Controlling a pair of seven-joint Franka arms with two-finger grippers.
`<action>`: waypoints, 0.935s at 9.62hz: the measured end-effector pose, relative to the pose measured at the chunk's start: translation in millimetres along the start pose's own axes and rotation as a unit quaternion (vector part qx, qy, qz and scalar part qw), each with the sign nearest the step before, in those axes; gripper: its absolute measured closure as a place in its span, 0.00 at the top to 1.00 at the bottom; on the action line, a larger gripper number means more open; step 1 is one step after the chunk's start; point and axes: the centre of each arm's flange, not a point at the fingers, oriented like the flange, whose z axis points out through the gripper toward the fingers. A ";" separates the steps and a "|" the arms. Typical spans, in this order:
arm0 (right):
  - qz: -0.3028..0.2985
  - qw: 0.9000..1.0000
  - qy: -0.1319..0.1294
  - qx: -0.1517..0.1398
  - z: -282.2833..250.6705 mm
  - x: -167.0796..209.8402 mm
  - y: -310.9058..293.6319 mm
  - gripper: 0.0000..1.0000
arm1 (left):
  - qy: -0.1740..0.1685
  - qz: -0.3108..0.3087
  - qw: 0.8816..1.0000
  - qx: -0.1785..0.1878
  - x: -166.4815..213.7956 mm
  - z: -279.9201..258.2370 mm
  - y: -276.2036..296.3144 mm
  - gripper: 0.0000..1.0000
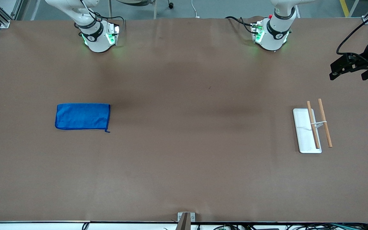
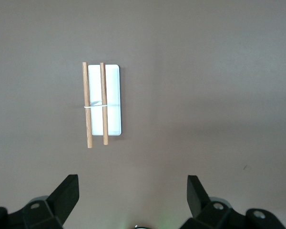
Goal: Right arm passes towel to left arm to hang
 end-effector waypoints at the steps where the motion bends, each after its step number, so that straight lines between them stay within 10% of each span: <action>1: -0.002 1.000 0.001 0.000 -1.0 -0.2 -1.4 1.00 | 0.000 0.001 1.000 0.000 -0.1 0.0 1.1 1.00; 5: -0.053 0.997 -0.056 -0.001 52.3 1.1 -27.6 1.00 | 0.000 0.002 1.000 0.000 -0.1 0.0 1.9 1.00; 9: -0.093 0.992 -0.083 0.000 253.4 -2.7 -31.6 1.00 | 0.000 0.003 1.000 0.000 -0.2 -0.2 2.9 1.00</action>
